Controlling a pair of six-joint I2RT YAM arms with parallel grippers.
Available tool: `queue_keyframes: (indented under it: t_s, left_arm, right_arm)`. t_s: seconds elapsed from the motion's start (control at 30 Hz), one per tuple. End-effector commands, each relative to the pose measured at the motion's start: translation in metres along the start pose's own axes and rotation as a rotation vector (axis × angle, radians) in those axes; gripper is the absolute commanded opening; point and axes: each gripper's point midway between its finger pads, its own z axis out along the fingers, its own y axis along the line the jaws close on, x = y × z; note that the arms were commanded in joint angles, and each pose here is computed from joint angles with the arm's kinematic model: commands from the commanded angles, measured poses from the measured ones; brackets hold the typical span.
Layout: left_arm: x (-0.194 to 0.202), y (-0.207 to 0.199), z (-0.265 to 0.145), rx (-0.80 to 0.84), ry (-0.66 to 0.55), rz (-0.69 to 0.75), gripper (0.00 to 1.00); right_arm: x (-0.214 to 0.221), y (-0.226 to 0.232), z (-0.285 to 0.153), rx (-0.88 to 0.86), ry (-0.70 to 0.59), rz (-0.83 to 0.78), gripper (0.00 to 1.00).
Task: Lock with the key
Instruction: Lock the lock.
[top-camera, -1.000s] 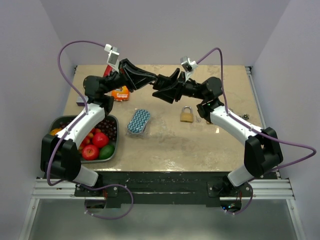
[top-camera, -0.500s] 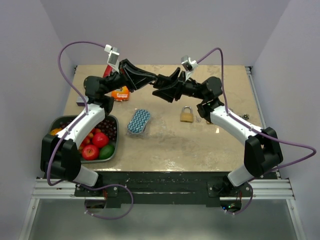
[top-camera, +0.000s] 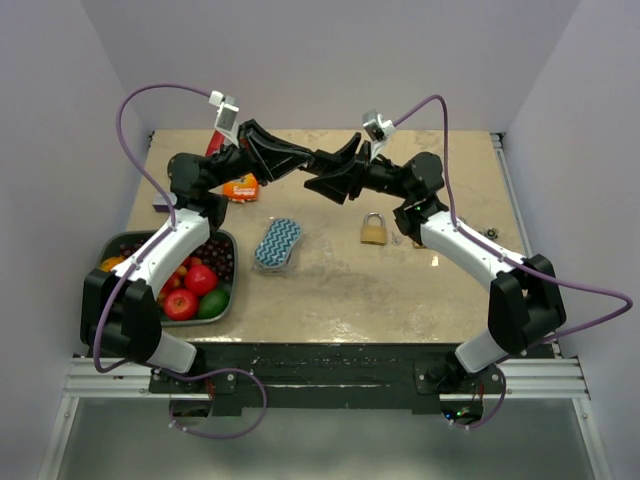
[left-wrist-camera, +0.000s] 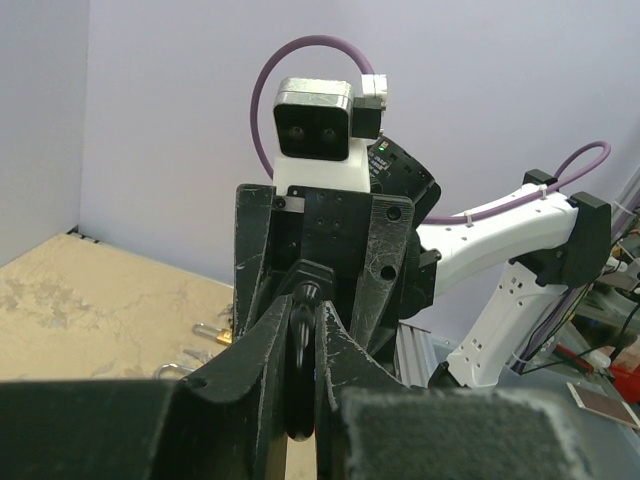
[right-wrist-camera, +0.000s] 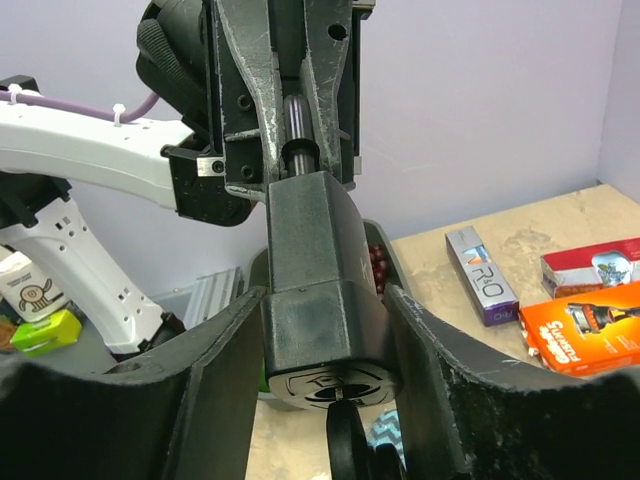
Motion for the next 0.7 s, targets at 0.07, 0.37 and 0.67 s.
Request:
queue_keyframes:
  t_s: [0.07,0.37,0.67]
  left_arm:
    - [-0.019,-0.029,0.004,0.067,-0.04,0.091,0.0]
    - [-0.025,-0.035,0.006,0.078,-0.041,0.099,0.0]
    - [-0.027,-0.039,0.006,0.082,-0.035,0.109,0.0]
  right_arm:
    - [-0.027,0.011,0.01,-0.016,-0.047,-0.101,0.67]
    - [-0.026,0.005,0.009,0.011,-0.046,-0.14,0.65]
    - [-0.024,0.002,0.003,0.037,-0.031,-0.185,0.74]
